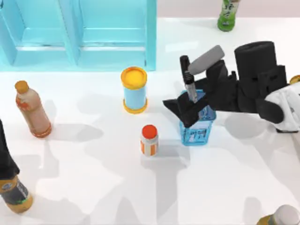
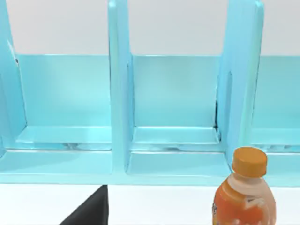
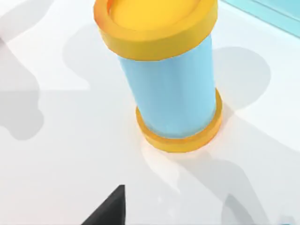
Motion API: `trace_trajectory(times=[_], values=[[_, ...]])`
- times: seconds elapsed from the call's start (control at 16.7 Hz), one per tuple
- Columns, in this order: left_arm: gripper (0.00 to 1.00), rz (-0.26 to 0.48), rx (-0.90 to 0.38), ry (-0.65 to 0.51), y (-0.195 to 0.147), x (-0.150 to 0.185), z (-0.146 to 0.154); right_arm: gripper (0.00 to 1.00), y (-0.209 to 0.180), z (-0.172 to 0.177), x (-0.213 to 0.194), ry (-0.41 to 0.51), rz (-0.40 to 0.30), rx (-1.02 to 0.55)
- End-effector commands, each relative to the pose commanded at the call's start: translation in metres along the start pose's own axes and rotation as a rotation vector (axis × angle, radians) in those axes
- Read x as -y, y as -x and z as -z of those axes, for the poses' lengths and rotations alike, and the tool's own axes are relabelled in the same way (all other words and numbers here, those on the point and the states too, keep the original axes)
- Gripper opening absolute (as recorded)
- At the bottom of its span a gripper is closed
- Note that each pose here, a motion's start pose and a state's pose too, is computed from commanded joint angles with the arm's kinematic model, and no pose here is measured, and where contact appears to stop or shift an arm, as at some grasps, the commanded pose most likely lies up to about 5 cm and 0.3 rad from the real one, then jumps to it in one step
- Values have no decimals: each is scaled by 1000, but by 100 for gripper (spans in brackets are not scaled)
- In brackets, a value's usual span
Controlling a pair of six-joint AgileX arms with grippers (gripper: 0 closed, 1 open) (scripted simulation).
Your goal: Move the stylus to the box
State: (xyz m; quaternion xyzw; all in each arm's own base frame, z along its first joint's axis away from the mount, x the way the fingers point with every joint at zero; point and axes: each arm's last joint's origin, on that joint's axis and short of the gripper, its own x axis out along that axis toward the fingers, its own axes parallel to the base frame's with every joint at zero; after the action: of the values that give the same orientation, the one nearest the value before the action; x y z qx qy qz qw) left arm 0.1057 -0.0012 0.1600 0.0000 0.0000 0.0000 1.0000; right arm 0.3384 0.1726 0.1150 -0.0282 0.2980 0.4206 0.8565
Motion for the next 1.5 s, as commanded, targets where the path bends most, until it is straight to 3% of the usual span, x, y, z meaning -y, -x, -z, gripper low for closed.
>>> trace_trajectory(times=[0.42, 0.9, 1.14, 1.5], values=[[100, 0, 0, 0, 0, 0, 0, 2, 0, 0, 0, 0, 0, 0], [100, 0, 0, 0, 0, 0, 0, 0, 0, 0, 0, 0, 0, 0], [100, 0, 0, 0, 0, 0, 0, 0, 8, -19, 8, 24, 16, 40], [100, 0, 0, 0, 0, 0, 0, 0, 66, -52, 48, 9, 11, 7]])
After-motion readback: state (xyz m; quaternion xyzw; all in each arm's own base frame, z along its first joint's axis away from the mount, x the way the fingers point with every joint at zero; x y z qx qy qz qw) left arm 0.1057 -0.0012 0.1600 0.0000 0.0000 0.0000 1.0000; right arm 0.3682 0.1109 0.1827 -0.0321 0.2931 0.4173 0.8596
